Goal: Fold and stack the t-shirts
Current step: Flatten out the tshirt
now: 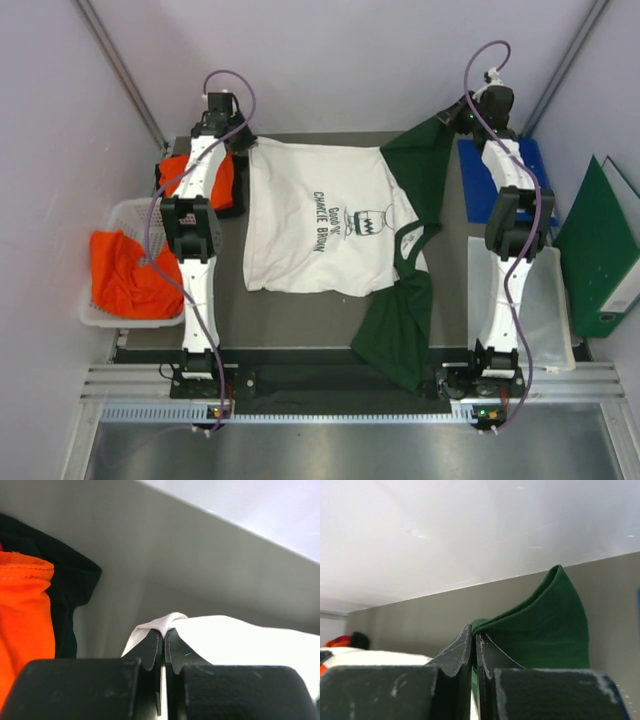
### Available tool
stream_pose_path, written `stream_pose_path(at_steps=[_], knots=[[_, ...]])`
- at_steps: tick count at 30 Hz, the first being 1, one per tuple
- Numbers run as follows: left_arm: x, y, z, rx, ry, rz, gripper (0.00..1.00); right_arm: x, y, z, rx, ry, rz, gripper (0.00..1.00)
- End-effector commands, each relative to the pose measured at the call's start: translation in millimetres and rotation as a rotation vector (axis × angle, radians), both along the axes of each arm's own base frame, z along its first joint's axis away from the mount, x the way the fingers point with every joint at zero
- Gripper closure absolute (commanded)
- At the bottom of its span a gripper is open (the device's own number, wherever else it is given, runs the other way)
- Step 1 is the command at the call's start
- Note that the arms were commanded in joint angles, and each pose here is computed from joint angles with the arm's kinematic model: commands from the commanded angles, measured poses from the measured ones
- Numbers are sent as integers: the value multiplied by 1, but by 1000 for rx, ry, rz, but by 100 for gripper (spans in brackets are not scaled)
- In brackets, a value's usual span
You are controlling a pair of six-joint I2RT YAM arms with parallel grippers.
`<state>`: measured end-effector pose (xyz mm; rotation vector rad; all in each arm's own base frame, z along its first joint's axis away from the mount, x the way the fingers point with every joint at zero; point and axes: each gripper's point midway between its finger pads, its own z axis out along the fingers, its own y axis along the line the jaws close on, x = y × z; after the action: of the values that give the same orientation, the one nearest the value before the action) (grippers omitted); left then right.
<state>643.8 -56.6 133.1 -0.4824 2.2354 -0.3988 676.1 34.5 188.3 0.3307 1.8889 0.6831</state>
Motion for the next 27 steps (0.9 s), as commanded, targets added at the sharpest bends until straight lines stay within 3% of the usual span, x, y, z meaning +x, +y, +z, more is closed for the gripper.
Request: stream_pose_path(at_steps=[1, 6, 11, 19, 27], knots=[[-7, 0, 83, -52, -145, 3, 100, -27, 14, 113, 89, -185, 82, 100], [-39, -2, 78, -65, -70, 1, 100, -64, 26, 132, 184, -135, 138, 100], [-71, -1, 73, -59, 16, -7, 100, -116, 38, 123, 240, 18, 183, 100], [-109, -2, 62, -66, 130, -9, 100, -213, 52, 67, 287, 323, 220, 100], [-140, -1, 33, -49, 247, -23, 100, -281, 56, 49, 263, 444, 220, 100]])
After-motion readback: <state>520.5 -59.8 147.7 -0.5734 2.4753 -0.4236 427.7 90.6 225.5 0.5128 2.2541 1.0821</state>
